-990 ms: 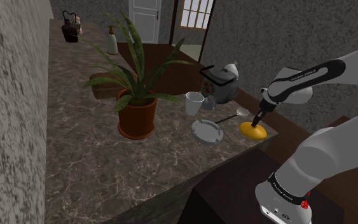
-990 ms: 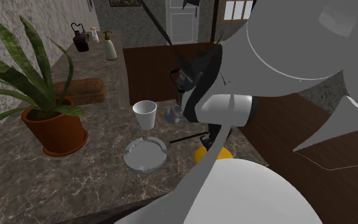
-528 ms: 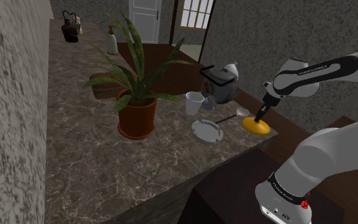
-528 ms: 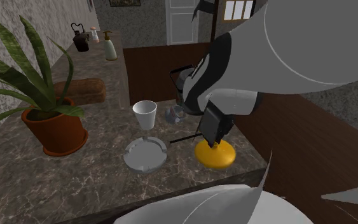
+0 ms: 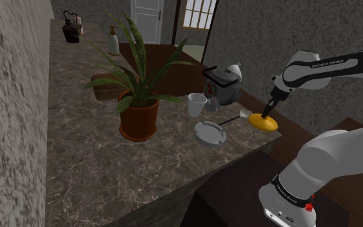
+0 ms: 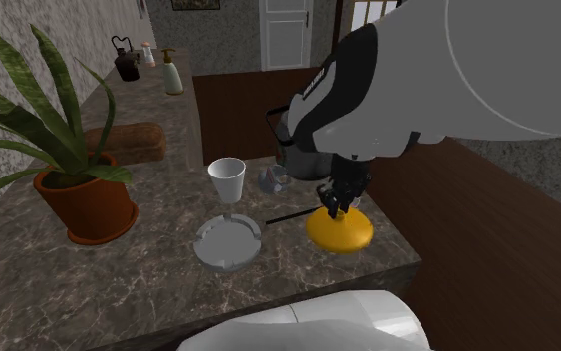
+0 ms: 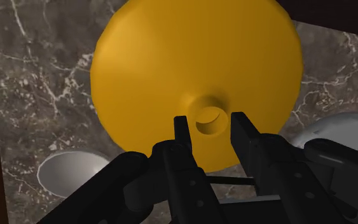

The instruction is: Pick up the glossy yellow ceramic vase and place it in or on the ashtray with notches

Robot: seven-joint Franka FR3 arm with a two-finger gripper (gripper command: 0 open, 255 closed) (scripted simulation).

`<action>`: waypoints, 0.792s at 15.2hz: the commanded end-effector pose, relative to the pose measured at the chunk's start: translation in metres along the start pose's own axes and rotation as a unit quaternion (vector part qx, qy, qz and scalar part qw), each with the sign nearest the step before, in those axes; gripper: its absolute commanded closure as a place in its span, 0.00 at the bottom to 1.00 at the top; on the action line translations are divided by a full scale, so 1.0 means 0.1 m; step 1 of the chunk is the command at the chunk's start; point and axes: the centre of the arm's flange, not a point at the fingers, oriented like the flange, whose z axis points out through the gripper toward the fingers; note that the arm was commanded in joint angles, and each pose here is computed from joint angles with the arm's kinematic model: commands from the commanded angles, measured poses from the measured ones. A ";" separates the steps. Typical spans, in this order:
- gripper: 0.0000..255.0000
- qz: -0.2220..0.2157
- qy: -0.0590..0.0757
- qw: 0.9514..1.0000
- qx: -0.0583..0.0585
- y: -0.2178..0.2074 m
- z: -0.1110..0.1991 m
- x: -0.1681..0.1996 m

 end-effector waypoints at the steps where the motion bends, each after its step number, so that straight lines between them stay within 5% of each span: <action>1: 1.00 0.000 0.000 1.000 0.000 0.00 -0.10 0.01; 12: 1.00 0.000 0.000 1.000 0.000 -1.04 -0.26 0.81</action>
